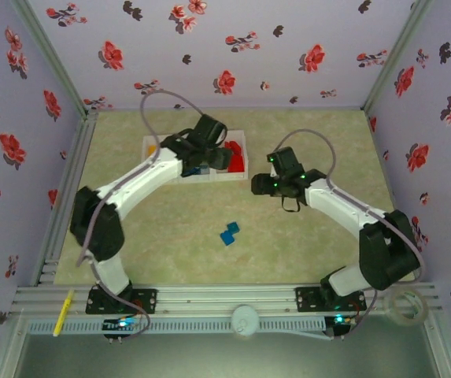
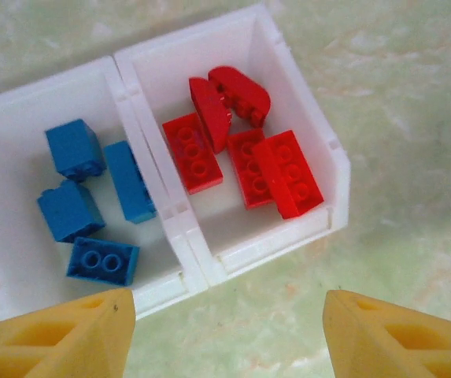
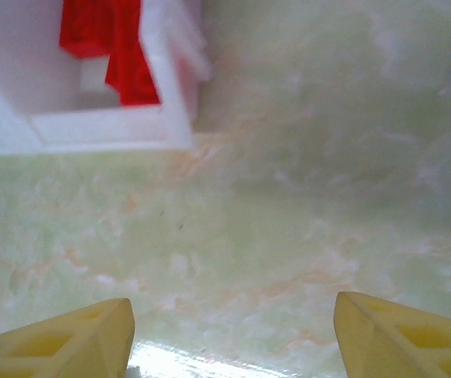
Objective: Sort the legos into containers by color
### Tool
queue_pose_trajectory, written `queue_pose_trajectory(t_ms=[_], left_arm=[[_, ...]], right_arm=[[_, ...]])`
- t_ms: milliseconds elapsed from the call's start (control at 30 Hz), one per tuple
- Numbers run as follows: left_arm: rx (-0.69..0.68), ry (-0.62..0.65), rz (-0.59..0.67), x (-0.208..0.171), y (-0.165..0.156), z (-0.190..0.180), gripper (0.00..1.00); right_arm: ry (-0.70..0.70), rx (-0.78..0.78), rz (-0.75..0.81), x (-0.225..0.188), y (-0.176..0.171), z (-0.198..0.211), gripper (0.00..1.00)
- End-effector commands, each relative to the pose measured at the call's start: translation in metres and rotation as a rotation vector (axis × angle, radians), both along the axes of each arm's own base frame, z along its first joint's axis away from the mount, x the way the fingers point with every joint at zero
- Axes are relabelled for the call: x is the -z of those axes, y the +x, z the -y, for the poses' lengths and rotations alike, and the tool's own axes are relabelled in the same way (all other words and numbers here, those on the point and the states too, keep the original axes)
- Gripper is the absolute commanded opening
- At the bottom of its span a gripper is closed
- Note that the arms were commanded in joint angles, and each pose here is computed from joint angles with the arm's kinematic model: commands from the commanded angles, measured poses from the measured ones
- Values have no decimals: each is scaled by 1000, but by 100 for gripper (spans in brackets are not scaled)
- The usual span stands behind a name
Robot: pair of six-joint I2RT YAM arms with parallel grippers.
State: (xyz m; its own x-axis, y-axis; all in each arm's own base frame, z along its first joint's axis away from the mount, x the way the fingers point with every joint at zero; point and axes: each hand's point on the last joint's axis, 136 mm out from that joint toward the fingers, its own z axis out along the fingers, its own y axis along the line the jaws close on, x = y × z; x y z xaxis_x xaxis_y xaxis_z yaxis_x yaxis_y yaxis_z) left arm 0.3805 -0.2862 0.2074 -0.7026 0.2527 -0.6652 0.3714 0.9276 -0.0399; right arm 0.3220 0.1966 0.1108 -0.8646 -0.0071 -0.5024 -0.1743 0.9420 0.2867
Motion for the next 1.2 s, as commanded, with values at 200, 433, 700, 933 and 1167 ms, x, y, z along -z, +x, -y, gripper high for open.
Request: queue_pose_trajectory(t_ms=[200,433,700,933,1167], left_arm=[[100,-51,39,-17,-41,-29,66],[74,-52,25,-12,-59,-54,67],[145,-117,45,-15,-84,-57,69],[151,-112,47,-15,-92,-63,69],[152,-106,40,-12,-93,-64,69]], right_arm=[[-76,-151,-79,25,-31,-48,68],[-99,-227,-130,46,-58,-81,68],[-145,-279,-173,65,-81,-97,68],[-210,-286,-200,82,-88,-99,66],[-248,-286,-208,87,-91,-96,58]])
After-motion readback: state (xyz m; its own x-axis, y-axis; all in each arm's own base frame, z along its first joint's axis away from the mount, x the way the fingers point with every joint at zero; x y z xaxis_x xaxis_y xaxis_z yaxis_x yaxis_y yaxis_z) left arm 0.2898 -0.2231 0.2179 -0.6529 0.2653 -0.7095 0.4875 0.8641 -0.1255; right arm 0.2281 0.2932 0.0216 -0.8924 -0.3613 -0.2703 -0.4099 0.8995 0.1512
